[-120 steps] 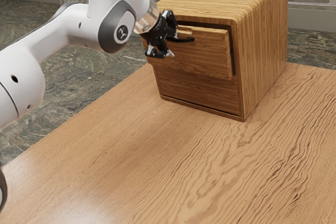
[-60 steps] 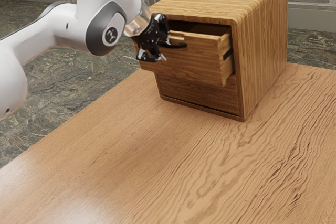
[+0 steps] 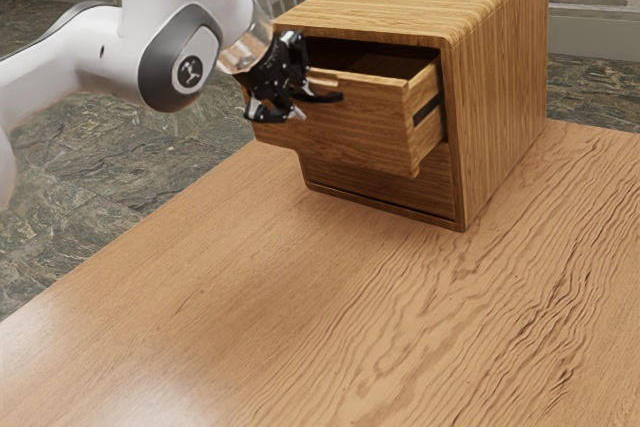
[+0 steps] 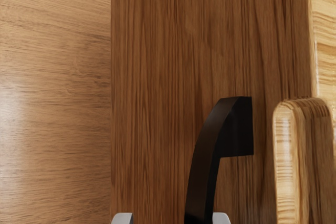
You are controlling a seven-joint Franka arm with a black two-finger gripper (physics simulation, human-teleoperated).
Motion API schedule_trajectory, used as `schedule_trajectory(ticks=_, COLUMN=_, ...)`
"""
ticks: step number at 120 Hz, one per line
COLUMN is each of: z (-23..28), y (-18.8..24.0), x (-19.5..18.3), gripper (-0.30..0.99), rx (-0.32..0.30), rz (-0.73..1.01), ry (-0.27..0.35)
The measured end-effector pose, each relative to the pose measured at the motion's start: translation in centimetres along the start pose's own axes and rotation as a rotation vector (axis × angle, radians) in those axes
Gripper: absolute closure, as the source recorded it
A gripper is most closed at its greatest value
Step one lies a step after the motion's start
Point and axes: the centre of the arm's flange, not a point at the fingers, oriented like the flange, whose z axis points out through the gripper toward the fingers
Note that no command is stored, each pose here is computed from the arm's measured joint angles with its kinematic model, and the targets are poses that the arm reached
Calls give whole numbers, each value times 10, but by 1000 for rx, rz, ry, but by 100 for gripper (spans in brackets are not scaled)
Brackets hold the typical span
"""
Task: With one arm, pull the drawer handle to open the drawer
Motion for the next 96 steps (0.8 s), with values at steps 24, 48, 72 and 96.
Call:
schedule_trajectory(ticks=24, z=-5, y=-7, x=0, gripper=62, rx=6, rz=-3, ry=5)
schedule_trajectory(ticks=48, z=-16, y=-17, x=2, gripper=64, rx=10, rz=-9, ry=16)
schedule_trajectory(ticks=72, z=-25, y=-33, x=4, gripper=64, rx=23, rz=-18, ry=21)
schedule_trajectory(ticks=96, z=-33, y=-44, x=4, gripper=65, rx=28, rz=-27, ry=23)
